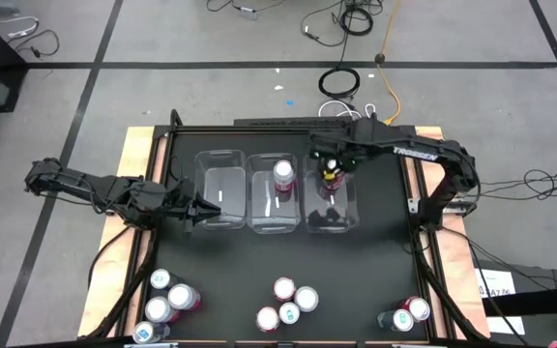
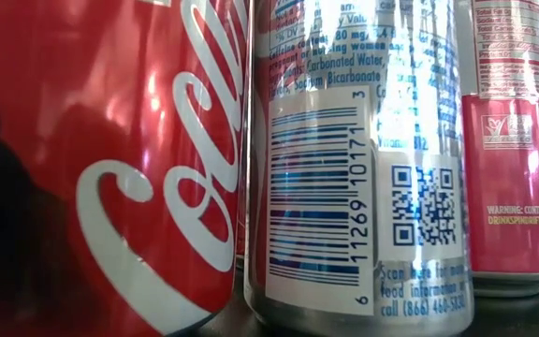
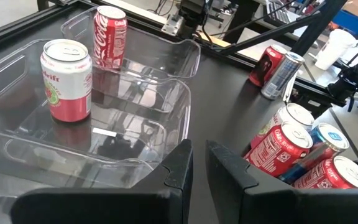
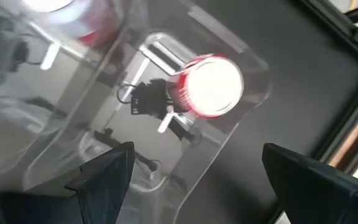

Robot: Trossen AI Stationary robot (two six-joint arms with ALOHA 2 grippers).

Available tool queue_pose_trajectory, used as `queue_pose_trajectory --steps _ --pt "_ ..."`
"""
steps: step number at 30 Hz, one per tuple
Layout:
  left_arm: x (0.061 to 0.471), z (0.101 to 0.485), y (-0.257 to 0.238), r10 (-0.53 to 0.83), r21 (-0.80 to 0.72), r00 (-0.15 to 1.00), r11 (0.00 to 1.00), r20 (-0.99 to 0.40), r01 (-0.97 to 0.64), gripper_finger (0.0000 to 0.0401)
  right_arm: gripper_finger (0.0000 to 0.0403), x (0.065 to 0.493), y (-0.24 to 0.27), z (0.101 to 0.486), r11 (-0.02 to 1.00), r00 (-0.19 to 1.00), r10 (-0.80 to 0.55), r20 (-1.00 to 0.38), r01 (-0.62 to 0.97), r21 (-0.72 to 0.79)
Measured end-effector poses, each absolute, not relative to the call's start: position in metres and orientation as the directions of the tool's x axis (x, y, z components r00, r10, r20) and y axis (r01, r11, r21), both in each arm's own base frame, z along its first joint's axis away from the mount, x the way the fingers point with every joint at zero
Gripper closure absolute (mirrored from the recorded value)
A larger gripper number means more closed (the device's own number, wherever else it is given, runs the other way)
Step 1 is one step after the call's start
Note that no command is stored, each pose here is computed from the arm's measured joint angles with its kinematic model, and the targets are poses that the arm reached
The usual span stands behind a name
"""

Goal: Sort soda cans
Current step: Put the blue soda can into the left transparent bin

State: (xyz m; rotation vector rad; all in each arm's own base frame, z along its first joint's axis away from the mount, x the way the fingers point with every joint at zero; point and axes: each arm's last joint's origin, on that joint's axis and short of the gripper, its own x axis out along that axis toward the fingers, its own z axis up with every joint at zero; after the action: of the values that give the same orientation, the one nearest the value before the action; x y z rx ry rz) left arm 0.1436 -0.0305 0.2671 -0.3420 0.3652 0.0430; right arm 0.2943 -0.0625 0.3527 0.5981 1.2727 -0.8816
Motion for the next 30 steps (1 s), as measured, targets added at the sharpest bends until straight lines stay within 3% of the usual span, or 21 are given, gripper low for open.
queue_pose_trajectory --steps 6,11,30 --pt "0.144 0.267 -0.030 -0.020 -0.318 0.934 0.943 -0.357 -0.101 0.0347 0.0057 0.294 -0.017 0.359 0.597 0.109 -0.215 -0.971 0.801 -0.043" --pt "0.144 0.267 -0.031 -0.020 -0.186 0.934 0.981 -0.357 -0.050 0.0347 0.0057 0.294 0.020 0.359 0.607 0.133 -0.194 -0.972 0.795 -0.013" --pt "0.144 0.267 -0.031 -0.020 -0.159 0.934 0.986 -0.357 -0.040 0.0347 0.0057 0.253 0.151 0.355 0.336 0.174 -0.093 -0.980 0.932 0.134"
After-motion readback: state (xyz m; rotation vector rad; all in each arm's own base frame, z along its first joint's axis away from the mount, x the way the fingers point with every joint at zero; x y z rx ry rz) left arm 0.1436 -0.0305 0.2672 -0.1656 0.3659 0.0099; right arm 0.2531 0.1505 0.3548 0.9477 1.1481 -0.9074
